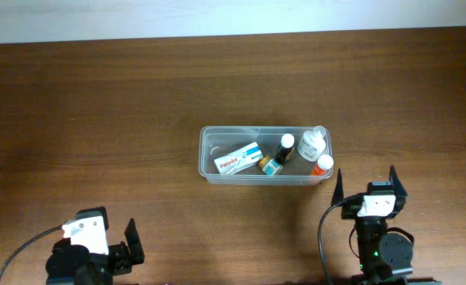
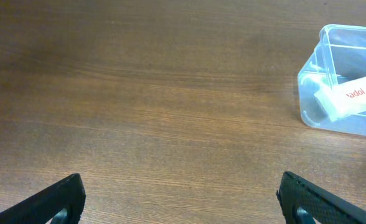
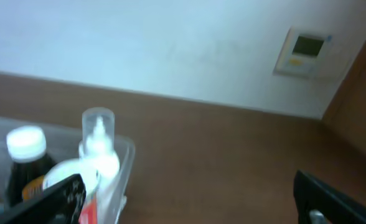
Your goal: Pack container
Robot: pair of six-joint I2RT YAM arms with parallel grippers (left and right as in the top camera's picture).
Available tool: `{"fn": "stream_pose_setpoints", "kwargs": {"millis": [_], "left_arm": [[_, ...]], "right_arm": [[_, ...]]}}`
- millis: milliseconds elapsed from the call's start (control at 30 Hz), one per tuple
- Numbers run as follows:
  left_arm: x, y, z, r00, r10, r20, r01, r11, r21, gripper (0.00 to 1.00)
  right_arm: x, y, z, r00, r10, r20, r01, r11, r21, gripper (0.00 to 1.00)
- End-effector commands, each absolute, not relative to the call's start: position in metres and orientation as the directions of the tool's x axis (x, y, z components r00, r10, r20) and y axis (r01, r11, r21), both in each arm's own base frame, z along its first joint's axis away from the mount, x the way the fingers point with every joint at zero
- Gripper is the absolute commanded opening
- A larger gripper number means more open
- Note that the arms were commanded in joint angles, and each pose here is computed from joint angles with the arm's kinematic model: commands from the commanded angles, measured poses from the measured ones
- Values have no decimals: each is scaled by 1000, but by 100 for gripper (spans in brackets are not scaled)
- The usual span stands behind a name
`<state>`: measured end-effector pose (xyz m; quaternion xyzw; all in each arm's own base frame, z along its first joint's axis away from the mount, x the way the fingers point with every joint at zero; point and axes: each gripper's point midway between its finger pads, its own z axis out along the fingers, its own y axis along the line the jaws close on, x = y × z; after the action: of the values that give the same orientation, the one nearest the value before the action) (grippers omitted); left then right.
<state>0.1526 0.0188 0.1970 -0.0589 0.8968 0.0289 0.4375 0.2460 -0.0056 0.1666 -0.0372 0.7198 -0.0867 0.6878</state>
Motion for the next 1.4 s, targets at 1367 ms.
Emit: {"fn": "stream_pose_setpoints", "kwargs": {"millis": [1367], "left_arm": [[186,2,169,-572,-18,-820,-8,1000,-16,100]], "right_arm": [[245,-7,159,-82,-188,-979,63,979,-193,98]]}}
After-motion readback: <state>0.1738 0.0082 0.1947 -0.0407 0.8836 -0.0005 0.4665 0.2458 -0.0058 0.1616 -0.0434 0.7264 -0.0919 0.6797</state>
